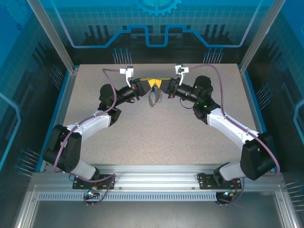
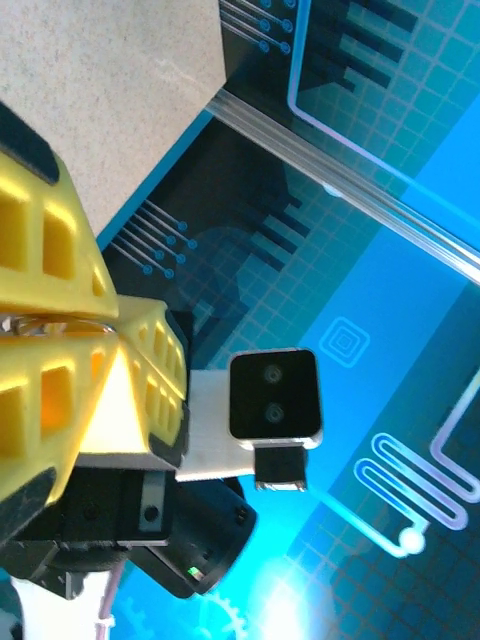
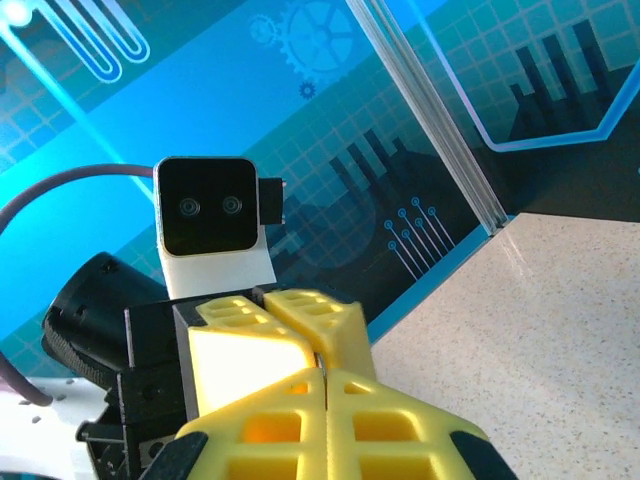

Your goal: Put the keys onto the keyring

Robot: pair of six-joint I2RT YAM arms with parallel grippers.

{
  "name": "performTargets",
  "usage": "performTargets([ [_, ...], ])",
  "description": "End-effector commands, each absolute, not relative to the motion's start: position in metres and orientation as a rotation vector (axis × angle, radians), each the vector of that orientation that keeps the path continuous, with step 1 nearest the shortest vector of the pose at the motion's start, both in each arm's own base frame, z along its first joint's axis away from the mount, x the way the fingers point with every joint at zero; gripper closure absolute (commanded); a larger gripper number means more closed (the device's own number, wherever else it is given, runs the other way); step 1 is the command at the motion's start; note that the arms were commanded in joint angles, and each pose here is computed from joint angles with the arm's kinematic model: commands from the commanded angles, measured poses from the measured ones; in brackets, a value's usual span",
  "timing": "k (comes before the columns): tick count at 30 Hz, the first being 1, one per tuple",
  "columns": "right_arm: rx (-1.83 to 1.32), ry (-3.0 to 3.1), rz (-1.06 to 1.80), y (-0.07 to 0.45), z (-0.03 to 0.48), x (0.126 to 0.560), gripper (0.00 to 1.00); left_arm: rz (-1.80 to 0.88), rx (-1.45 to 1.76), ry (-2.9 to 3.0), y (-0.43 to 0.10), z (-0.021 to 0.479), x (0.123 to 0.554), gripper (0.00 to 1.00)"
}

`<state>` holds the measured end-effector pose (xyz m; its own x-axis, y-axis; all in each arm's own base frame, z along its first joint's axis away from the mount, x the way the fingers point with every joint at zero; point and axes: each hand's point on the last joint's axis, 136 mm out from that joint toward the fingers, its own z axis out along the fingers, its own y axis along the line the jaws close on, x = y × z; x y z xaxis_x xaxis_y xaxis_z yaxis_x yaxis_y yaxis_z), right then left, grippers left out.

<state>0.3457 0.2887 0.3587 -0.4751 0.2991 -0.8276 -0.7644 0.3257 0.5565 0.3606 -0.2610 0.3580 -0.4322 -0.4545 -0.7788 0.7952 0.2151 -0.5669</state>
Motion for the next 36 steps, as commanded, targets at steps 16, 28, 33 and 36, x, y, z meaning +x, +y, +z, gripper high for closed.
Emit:
performTargets([
  [16,-0.826,1.734,1.317,0.275,0.346,0.349,1.0,-1.308,0.735,1.58,-0.255,0.366,0.349,0.54],
  [28,-0.898,1.726,1.401,0.279,0.339,0.346,1.0,-1.297,0.9,1.655,-0.259,0.355,0.342,0.59],
  [33,-0.909,1.722,1.406,0.279,0.339,0.343,1.0,-1.3,0.898,1.691,-0.26,0.345,0.348,0.59],
  [36,-0.917,1.716,1.411,0.279,0.34,0.34,1.0,-1.303,0.896,1.696,-0.262,0.342,0.351,0.6],
])
